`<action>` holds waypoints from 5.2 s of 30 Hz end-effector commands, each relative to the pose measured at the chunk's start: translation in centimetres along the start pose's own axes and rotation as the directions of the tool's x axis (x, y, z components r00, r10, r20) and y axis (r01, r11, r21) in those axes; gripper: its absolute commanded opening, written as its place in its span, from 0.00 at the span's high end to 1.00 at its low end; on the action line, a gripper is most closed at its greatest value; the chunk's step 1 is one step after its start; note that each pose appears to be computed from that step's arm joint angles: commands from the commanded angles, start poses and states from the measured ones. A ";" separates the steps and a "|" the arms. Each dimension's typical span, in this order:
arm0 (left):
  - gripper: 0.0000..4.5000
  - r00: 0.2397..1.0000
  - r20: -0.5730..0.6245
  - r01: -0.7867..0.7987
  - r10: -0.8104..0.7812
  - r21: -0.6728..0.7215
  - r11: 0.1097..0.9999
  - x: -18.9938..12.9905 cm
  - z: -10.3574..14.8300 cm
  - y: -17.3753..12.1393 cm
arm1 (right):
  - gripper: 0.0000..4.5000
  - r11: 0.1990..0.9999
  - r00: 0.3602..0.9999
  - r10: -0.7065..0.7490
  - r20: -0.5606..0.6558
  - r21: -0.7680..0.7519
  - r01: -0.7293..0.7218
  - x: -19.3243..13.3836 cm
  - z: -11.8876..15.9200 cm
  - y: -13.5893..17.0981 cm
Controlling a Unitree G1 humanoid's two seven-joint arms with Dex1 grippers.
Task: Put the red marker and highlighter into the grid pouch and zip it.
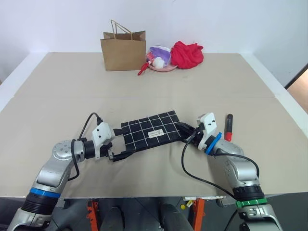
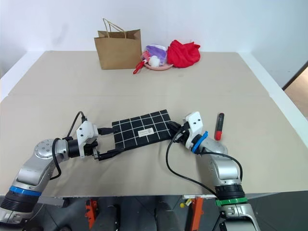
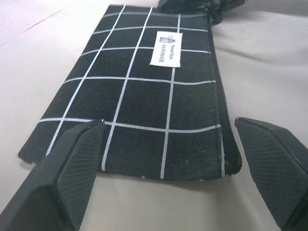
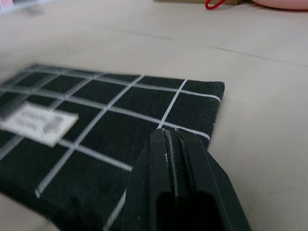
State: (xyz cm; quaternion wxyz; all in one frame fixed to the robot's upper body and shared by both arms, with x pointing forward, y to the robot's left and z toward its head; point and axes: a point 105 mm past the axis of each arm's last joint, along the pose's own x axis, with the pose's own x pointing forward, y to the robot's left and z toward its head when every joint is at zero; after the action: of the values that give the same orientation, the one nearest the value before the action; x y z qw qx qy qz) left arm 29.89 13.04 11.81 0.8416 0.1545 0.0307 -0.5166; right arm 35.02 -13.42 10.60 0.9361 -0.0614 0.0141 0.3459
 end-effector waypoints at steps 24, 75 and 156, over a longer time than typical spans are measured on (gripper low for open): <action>0.00 0.999 0.036 -0.005 0.004 0.025 1.000 0.6 1.0 -0.6 | 0.99 1.000 0.995 -0.012 0.101 -0.018 0.013 0.6 2.7 0.8; 0.18 0.968 -0.088 0.251 -0.236 0.395 0.884 2.0 -2.9 0.1 | 1.00 0.996 0.998 0.054 0.018 -0.066 -0.052 0.4 0.4 1.6; 1.00 0.953 0.172 0.227 -0.250 0.143 0.963 3.3 4.7 -0.7 | 0.99 0.940 0.934 0.324 0.152 -0.164 -0.300 -0.8 6.3 8.0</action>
State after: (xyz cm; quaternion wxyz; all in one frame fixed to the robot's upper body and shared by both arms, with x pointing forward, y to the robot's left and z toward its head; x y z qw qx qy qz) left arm 30.15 9.05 14.22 0.7640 0.1419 -0.0376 -0.6284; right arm 29.58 -8.08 14.48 0.8689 -0.0837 -0.0539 0.4849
